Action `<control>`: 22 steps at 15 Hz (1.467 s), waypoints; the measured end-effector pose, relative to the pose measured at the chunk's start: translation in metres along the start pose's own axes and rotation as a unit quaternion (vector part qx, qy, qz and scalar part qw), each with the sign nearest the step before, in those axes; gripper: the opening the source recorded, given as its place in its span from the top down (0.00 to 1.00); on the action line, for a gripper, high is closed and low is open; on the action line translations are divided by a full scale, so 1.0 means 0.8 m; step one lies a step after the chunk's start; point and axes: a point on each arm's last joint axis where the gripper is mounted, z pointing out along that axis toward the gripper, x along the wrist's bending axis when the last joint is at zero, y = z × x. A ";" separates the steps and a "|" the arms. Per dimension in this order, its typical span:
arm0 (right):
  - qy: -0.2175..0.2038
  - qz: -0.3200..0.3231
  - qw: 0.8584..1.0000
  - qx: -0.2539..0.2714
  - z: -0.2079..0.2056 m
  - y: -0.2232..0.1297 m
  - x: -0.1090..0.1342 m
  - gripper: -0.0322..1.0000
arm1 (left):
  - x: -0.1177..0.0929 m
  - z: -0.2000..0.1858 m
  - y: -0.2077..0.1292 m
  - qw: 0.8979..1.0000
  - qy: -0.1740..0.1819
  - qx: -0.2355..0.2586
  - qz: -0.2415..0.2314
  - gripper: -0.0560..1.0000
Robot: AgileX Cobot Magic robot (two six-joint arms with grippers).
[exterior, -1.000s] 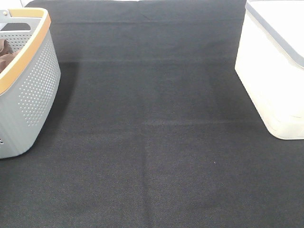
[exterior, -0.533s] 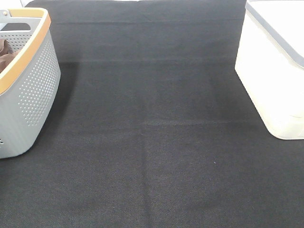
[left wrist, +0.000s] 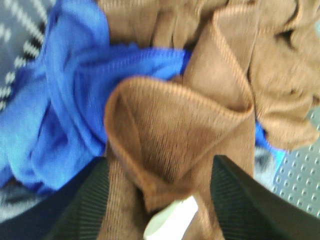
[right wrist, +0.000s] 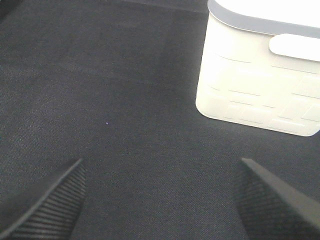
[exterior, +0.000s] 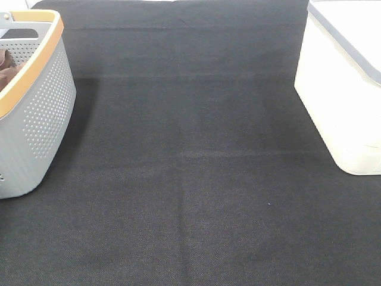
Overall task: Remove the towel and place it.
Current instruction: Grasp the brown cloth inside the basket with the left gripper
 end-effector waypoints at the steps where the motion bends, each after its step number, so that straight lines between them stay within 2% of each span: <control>1: 0.000 0.000 1.000 0.000 0.000 0.000 0.000 0.22 | 0.000 -0.001 0.001 1.000 -0.001 -0.003 0.000 0.45; 3: 0.000 0.000 1.000 0.000 0.000 0.000 0.000 0.22 | -0.001 -0.001 0.003 1.000 -0.003 -0.012 0.000 0.49; 8: 0.000 0.000 1.000 0.000 0.000 0.000 0.000 0.22 | -0.001 0.000 0.006 1.000 -0.005 -0.025 0.000 0.49; 11: 0.000 0.000 1.000 0.000 0.000 0.000 0.000 0.22 | 0.004 0.018 0.002 1.000 0.000 0.001 -0.005 0.46; 14: 0.000 0.000 1.000 0.000 0.000 0.000 0.000 0.22 | 0.004 0.019 0.002 1.000 0.000 0.003 -0.005 0.46; 19: 0.000 0.000 1.000 0.000 0.000 0.000 0.000 0.22 | 0.004 0.019 0.002 1.000 0.000 0.003 -0.005 0.81; 22: 0.000 0.000 1.000 0.000 0.000 0.000 0.000 0.22 | 0.004 0.019 0.003 1.000 0.000 0.002 0.007 0.93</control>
